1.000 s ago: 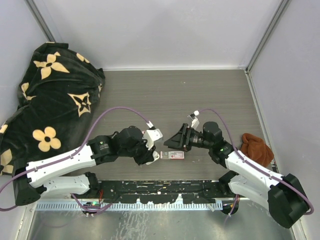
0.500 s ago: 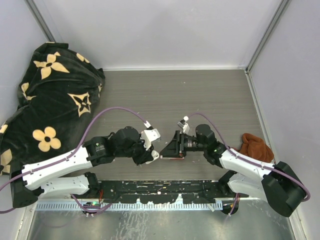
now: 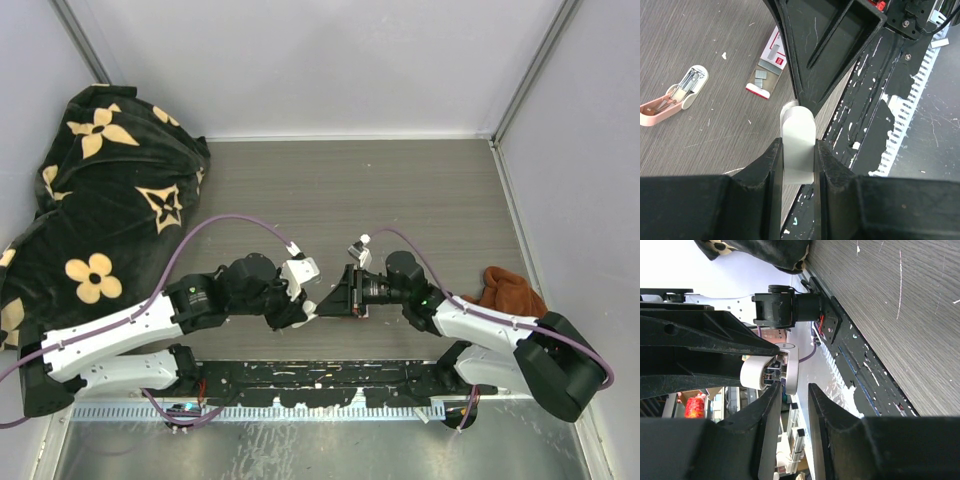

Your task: Load the staples into the stapler

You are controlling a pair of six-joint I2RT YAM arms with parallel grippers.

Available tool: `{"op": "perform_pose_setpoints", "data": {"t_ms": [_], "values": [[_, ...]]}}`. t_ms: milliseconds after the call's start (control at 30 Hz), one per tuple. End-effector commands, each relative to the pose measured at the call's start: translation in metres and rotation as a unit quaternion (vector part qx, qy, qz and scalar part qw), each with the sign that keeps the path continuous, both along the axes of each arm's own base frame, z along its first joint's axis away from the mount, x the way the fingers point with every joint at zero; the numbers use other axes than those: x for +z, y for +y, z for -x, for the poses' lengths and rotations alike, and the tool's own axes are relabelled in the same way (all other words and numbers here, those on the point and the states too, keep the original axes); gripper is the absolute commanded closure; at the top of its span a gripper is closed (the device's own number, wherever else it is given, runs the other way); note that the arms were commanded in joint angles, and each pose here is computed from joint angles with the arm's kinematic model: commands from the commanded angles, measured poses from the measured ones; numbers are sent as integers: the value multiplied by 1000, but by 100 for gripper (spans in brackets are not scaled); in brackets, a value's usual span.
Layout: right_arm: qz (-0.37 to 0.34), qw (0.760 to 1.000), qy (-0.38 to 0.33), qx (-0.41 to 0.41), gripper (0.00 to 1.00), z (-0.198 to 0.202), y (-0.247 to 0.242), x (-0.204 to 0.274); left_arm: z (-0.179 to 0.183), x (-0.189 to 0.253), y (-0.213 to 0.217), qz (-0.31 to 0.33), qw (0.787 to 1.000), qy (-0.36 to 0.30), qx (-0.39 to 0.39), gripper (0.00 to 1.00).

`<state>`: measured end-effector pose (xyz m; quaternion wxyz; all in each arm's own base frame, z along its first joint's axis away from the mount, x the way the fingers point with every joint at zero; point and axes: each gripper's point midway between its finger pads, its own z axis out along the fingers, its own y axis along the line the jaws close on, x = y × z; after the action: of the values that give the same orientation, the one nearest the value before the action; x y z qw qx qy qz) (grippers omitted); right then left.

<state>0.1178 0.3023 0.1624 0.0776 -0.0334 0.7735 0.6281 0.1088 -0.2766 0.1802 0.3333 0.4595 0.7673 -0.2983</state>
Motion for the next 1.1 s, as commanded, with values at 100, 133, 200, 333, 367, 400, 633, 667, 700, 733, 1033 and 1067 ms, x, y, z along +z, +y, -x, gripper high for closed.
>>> {"op": "perform_pose_setpoints", "data": {"t_ms": [100, 133, 200, 333, 367, 400, 633, 667, 700, 733, 1033, 1067], "values": [[-22, 1000, -12, -12, 67, -2, 1, 5, 1, 23, -10, 48, 999, -19, -11, 100], [-20, 1000, -10, -15, 68, -3, 1, 3, 1, 24, -10, 50, 999, -19, -12, 100], [-21, 1000, -6, -19, 69, -4, 1, 2, 2, 26, -10, 56, 998, -19, -13, 100], [-40, 999, -3, -22, 71, -5, 3, 9, 6, 32, -13, 75, 997, -18, -22, 100], [-46, 999, -6, -20, 71, -4, 3, 13, 5, 34, -13, 77, 997, -21, -20, 100], [-51, 999, -11, -16, 71, -4, 4, 17, 3, 34, -13, 76, 997, -24, -18, 100], [-66, 997, -29, 21, 79, 8, 12, 32, 1, 35, -18, 79, 996, -27, -20, 100], [-65, 997, -27, 21, 82, 8, 12, 31, 0, 35, -20, 78, 996, -28, -23, 100], [-65, 997, -27, 20, 87, 8, 12, 31, 0, 35, -21, 77, 996, -29, -25, 100], [-66, 997, -27, 18, 91, 8, 12, 31, 0, 33, -22, 74, 996, -29, -28, 100], [-53, 995, -54, -69, 99, -14, 4, 23, -6, 20, -15, 37, 999, -36, -16, 74], [-50, 994, -57, -77, 99, -18, 4, 20, -8, 21, -14, 36, 999, -38, -10, 60]]}}
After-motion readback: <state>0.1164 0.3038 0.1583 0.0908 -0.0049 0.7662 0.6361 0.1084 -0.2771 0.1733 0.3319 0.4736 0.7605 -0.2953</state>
